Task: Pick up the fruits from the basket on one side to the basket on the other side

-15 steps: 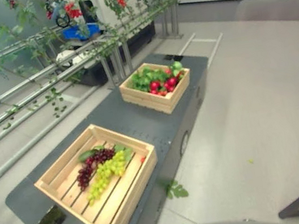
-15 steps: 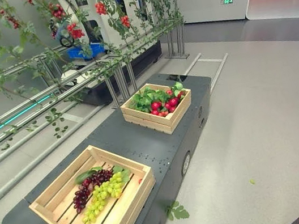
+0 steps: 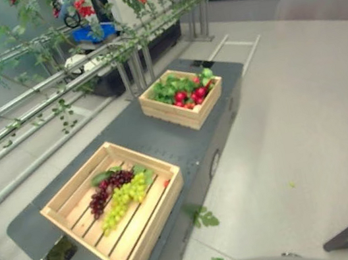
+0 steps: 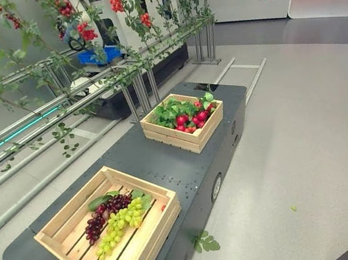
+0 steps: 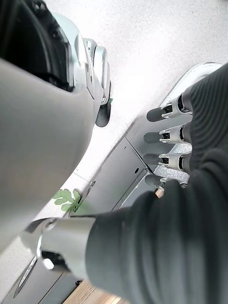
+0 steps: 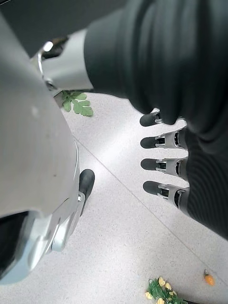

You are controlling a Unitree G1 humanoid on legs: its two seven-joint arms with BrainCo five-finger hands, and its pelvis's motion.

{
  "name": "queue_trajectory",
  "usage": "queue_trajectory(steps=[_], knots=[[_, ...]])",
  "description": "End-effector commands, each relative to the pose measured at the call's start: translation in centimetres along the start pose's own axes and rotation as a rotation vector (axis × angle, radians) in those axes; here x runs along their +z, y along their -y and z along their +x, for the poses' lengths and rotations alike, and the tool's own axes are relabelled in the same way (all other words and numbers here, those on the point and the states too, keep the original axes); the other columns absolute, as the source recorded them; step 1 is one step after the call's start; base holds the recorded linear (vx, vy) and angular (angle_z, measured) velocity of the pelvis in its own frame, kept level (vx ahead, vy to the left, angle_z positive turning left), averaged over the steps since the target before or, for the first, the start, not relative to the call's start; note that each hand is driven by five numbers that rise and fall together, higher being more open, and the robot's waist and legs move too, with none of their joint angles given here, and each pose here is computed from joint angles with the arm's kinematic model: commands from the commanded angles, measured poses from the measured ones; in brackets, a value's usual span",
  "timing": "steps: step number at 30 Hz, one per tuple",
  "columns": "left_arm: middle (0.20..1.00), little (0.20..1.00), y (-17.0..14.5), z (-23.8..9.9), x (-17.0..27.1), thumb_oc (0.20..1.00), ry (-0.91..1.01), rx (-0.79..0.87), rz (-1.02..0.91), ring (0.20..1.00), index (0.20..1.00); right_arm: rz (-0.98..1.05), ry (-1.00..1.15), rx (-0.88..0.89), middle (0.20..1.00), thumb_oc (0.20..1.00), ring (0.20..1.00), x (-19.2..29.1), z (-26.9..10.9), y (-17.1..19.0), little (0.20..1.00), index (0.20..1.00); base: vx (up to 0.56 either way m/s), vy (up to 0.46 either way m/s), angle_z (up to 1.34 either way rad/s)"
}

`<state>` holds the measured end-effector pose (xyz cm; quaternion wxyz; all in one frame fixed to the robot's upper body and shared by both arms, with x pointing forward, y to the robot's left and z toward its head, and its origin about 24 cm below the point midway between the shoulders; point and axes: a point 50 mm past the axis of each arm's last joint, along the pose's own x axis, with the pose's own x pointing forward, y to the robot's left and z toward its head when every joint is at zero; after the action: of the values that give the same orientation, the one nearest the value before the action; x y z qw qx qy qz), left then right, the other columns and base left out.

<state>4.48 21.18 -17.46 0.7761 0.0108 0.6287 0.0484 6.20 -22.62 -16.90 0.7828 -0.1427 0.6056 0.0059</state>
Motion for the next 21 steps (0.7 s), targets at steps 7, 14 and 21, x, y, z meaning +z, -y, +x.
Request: queue_trajectory(steps=[7, 14, 21], knots=[[1.0, 1.0, 0.7, 0.2, 2.5, 1.0, 0.081, 0.015, -0.043, 1.0, 1.0, 0.002, -0.019, -0.002, 1.0, 1.0, 1.0, 0.6, 0.2, -0.2, 1.0, 1.0, 0.0, 0.0, 0.0], [1.0, 1.0, 0.3, 0.1, 3.9, 1.0, 0.171, 0.051, -0.149, 1.0, 1.0, 0.022, 0.006, -0.028, 1.0, 1.0, 1.0, 1.0, 0.2, 0.1, 1.0, 1.0, -0.01, -0.002, 0.05], [1.0, 1.0, 0.2, -0.9, 6.3, 1.0, 0.381, 0.019, -0.23, 1.0, 1.0, 0.027, 0.047, -0.052, 1.0, 1.0, 1.0, 1.1, 0.1, 0.7, 1.0, 1.0, -0.02, 0.002, 0.0]])
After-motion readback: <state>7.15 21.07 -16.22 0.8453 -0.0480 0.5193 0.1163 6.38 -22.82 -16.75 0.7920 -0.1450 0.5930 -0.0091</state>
